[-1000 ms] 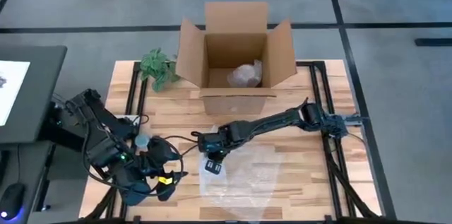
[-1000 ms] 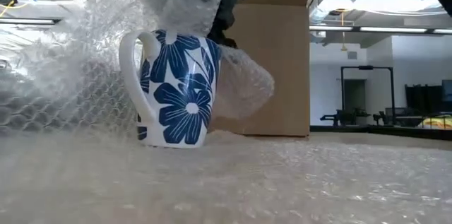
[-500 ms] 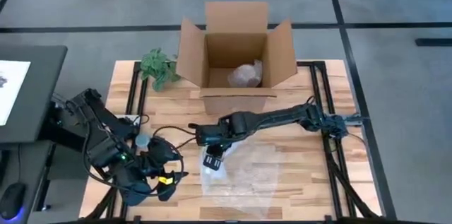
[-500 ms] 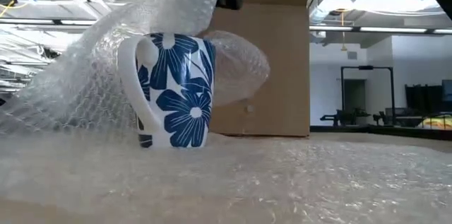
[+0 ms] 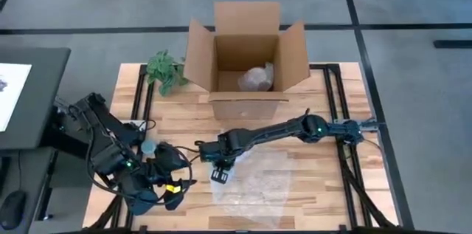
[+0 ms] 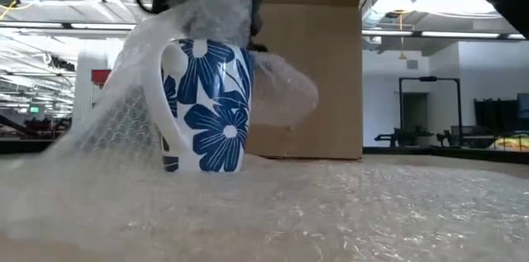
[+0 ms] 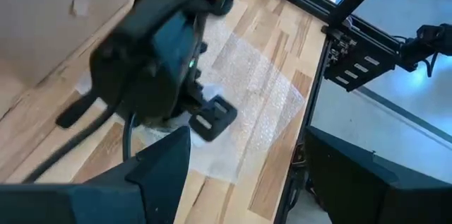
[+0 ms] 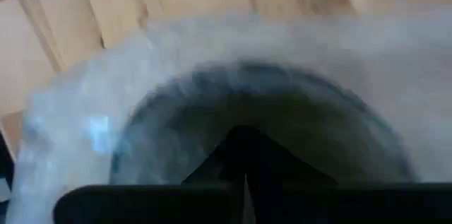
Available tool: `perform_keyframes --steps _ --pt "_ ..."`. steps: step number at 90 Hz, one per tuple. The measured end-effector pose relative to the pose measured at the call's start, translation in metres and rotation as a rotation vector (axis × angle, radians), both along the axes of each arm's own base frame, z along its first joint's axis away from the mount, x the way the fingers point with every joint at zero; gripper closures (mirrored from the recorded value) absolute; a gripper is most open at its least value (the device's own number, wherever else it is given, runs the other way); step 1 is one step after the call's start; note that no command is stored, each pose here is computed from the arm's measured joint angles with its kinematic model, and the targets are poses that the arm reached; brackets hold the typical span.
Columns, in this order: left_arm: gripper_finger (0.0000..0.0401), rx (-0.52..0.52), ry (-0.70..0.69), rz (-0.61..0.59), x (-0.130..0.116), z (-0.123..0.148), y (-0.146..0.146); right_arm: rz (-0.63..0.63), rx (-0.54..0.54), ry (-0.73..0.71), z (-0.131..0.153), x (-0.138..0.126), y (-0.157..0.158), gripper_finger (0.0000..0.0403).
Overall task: Wrap mug
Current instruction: Wrap the blue mug with bubble wrap
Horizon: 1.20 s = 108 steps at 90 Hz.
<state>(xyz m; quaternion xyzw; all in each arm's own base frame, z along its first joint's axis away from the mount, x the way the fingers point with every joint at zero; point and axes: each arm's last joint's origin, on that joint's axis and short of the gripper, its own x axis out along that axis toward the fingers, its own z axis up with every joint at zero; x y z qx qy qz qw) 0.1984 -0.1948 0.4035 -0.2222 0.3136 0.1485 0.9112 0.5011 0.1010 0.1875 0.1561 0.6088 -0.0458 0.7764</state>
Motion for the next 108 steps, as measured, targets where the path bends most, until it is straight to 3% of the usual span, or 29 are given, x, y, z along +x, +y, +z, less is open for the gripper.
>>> perform_keyframes --steps 13,27,46,62,70,81,108 --pt "0.0150 -0.003 -0.005 -0.001 0.000 0.000 0.000 0.003 -0.006 0.003 0.002 -0.001 -0.001 0.0403" --pt "0.0150 -0.003 -0.007 -0.001 0.000 0.000 0.000 -0.008 -0.007 -0.028 0.027 -0.009 -0.003 0.0403" --pt "0.0150 -0.006 -0.007 0.000 0.001 0.001 -0.001 -0.055 0.030 -0.119 0.085 -0.027 -0.010 0.0403" --pt "0.0150 -0.007 -0.008 0.000 0.001 0.001 -0.001 -0.081 0.085 -0.152 0.094 -0.028 -0.008 0.0403" --pt "0.0150 -0.007 -0.008 0.000 0.001 0.001 -0.001 -0.064 0.099 -0.156 0.084 -0.022 0.000 0.0403" --pt "0.0150 -0.009 -0.007 0.000 0.001 0.000 -0.001 -0.071 0.087 -0.086 0.043 -0.010 0.007 0.0403" --pt "0.0150 -0.080 0.007 0.025 0.001 0.000 -0.001 -0.042 0.043 0.027 -0.016 0.006 -0.010 0.0403"
